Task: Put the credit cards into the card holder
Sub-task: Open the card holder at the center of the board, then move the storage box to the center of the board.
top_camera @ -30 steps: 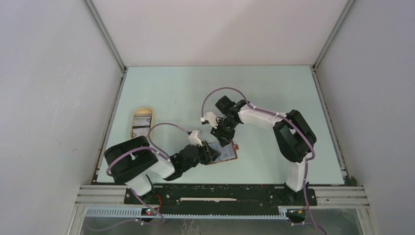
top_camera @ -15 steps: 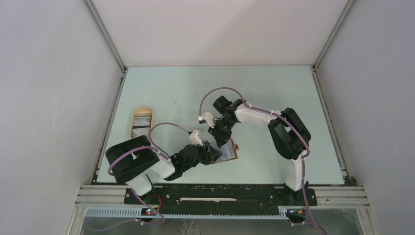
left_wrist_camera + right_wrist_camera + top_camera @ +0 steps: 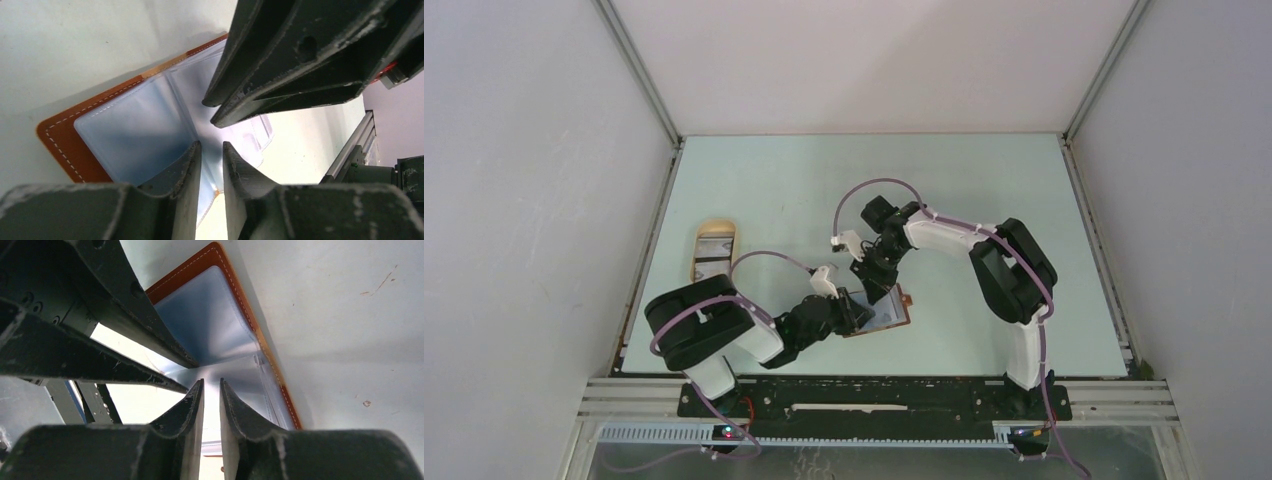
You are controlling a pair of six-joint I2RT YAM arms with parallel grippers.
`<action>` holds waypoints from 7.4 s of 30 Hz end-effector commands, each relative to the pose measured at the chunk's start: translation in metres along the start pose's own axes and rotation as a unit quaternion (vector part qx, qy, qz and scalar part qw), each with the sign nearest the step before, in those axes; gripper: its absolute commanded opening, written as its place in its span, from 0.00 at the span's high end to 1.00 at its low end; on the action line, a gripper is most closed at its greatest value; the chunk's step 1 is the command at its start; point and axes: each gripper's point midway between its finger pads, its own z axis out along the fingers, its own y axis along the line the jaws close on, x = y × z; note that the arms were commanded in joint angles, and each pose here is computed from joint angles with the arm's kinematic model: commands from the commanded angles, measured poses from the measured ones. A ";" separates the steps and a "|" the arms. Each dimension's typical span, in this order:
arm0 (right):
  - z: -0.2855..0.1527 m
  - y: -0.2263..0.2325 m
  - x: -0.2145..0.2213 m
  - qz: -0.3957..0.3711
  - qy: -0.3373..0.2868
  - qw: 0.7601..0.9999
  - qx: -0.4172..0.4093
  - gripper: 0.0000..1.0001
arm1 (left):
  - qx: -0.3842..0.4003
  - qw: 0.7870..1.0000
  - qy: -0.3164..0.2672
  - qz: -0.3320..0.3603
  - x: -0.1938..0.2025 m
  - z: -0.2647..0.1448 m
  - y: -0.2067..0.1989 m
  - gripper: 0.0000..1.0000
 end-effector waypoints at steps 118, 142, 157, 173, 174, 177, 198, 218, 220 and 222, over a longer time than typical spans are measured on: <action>-0.147 0.073 -0.057 -0.211 -0.211 0.954 0.040 0.48 | -0.018 0.998 -0.052 0.034 -0.060 -0.077 -0.006 0.24; -0.159 0.072 -0.028 -0.087 -0.234 0.968 -0.034 0.13 | -0.103 0.994 0.032 -0.016 -0.039 -0.005 0.021 0.85; -0.175 0.049 -0.014 -0.059 -0.243 0.968 -0.007 0.15 | -0.105 0.994 0.014 0.010 -0.084 0.051 0.011 0.92; -0.206 0.067 -0.021 -0.107 -0.269 0.955 0.069 0.15 | -0.211 0.956 -0.045 0.199 -0.169 -0.089 0.017 0.24; -0.209 0.069 -0.023 -0.105 -0.275 0.953 0.071 0.14 | -0.211 0.957 -0.067 0.190 -0.181 -0.100 0.015 0.16; -0.214 0.079 -0.030 -0.098 -0.294 0.949 0.056 0.12 | -0.217 0.960 -0.115 0.134 -0.211 -0.125 0.026 0.01; -0.184 0.051 -0.007 -0.049 -0.260 0.964 0.016 0.15 | -0.262 0.854 -0.374 -0.248 -0.274 -0.197 0.178 0.11; -0.184 0.051 -0.004 -0.049 -0.256 0.965 0.016 0.16 | -0.317 0.827 -0.349 -0.308 -0.270 -0.182 0.246 0.25; -0.184 0.051 -0.004 -0.050 -0.255 0.966 0.017 0.16 | -0.314 0.827 -0.352 -0.306 -0.274 -0.181 0.248 0.24; -0.183 0.050 -0.004 -0.050 -0.255 0.966 0.015 0.16 | -0.308 0.830 -0.352 -0.305 -0.276 -0.178 0.249 0.25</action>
